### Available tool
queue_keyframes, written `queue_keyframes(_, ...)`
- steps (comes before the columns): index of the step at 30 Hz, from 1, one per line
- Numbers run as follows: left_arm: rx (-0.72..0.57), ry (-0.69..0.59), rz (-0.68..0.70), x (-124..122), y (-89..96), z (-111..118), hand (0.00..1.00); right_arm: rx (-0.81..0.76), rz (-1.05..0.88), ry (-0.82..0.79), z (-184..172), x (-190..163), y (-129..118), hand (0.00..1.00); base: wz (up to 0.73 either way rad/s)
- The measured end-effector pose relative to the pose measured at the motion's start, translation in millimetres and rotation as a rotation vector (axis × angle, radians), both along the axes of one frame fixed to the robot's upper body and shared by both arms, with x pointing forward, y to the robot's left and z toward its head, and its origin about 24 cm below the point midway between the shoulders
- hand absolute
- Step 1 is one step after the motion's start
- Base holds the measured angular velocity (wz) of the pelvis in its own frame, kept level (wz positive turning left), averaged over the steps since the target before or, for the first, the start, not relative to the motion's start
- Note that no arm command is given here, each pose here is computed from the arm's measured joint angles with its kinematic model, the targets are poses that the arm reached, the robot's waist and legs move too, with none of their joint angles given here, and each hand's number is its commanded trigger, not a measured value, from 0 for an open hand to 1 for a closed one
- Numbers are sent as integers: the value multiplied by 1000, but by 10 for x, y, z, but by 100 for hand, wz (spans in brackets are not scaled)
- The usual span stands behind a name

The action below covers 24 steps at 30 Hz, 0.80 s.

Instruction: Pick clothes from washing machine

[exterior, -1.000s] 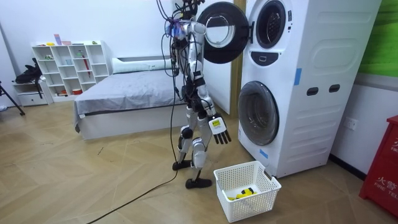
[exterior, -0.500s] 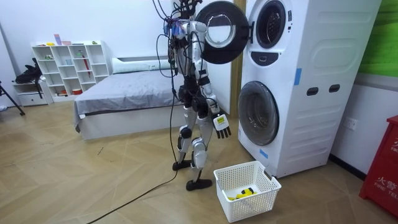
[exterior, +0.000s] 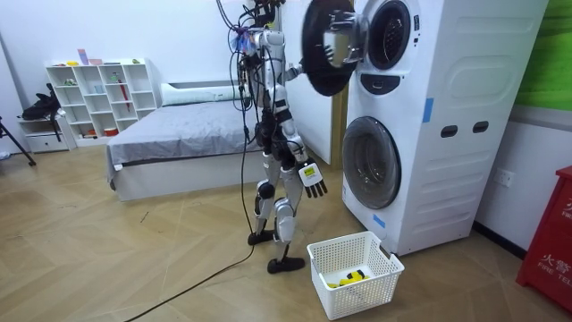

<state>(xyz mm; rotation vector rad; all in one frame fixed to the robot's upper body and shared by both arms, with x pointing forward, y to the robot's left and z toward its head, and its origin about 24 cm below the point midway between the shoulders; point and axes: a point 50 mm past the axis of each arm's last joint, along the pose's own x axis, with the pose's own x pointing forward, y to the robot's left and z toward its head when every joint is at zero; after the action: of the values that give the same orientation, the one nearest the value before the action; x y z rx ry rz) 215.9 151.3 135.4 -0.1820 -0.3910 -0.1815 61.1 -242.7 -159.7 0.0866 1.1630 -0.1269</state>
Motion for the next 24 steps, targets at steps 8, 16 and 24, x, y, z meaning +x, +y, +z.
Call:
queue_keyframes(8,-5,27,-150,71,-284,-81,0,-10,96,-6,-5,127,97,0,-19)
queue_keyframes(16,155,229,-194,127,-488,-606,0,7,113,-25,-5,208,169,0,-3)
queue_keyframes(24,544,554,-98,-111,-228,-1572,0,23,61,-10,-19,66,146,0,-17)
